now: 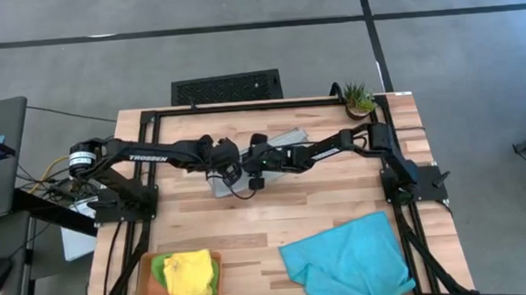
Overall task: Fold microfiber towels
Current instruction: Fold the gray towel
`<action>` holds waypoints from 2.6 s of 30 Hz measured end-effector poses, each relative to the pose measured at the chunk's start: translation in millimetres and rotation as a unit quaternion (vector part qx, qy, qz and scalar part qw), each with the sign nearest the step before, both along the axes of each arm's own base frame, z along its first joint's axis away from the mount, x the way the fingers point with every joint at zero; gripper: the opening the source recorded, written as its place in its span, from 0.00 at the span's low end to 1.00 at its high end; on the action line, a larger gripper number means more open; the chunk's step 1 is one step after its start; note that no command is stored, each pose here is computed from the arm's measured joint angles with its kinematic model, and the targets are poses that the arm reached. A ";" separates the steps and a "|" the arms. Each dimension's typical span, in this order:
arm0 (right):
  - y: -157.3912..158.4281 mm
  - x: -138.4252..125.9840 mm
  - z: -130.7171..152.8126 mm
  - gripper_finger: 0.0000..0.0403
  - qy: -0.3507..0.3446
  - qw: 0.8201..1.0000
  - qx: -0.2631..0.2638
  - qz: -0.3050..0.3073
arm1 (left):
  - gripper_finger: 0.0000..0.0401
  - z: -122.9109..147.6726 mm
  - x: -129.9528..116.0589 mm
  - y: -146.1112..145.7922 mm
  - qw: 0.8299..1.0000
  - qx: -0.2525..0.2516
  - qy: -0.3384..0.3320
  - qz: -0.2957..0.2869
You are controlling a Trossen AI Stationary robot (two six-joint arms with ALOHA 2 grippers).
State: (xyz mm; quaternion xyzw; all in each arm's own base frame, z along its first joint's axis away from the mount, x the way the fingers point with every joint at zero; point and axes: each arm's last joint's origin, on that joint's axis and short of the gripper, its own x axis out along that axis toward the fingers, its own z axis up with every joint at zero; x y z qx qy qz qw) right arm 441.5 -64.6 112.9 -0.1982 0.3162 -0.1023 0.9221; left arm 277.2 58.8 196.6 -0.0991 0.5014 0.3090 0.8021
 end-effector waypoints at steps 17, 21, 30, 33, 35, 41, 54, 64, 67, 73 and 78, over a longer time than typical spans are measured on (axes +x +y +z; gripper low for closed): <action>-8.1 -7.6 -8.1 0.45 0.048 0.998 0.016 -0.025 | 0.00 -0.5 -7.0 -8.6 0.999 0.004 0.024 0.032; -6.3 -8.2 -9.6 0.45 0.055 0.998 0.034 -0.003 | 0.00 3.8 -8.3 -8.4 0.999 0.011 0.015 0.036; -7.0 -7.8 -8.9 0.41 0.050 0.998 0.035 -0.003 | 0.00 23.7 -15.3 -8.9 0.998 0.027 -0.029 0.042; -7.1 -7.4 -8.4 0.39 0.046 0.998 0.034 -0.003 | 0.00 30.1 -18.2 -9.3 0.998 0.028 -0.043 0.042; -7.4 -7.0 -7.8 0.38 0.043 0.999 0.032 -0.005 | 0.00 32.8 -20.0 -10.2 0.998 0.028 -0.046 0.041; -11.2 -9.4 -8.1 0.30 0.056 0.996 -0.017 -0.069 | 0.00 33.8 -22.1 -11.7 0.998 0.018 -0.044 0.038; -12.9 -11.2 -7.6 0.05 0.097 0.988 -0.102 -0.062 | 0.00 26.3 -37.0 -16.0 0.994 -0.048 0.011 0.094; -12.3 -10.0 -6.2 0.10 0.090 0.988 -0.109 -0.064 | 0.00 18.3 -35.8 -16.3 0.989 -0.067 0.026 0.129; -10.5 -9.8 -6.3 0.12 0.097 0.987 -0.120 -0.054 | 0.03 15.7 -36.1 -16.4 0.987 -0.070 0.034 0.138; -3.3 -8.5 -6.3 0.22 0.102 0.985 -0.133 -0.036 | 0.16 5.1 -33.7 -17.2 0.984 -0.090 0.068 0.137; 2.0 -7.4 -4.8 0.34 0.107 0.983 -0.151 -0.019 | 0.29 -3.9 -30.5 -17.2 0.982 -0.100 0.092 0.133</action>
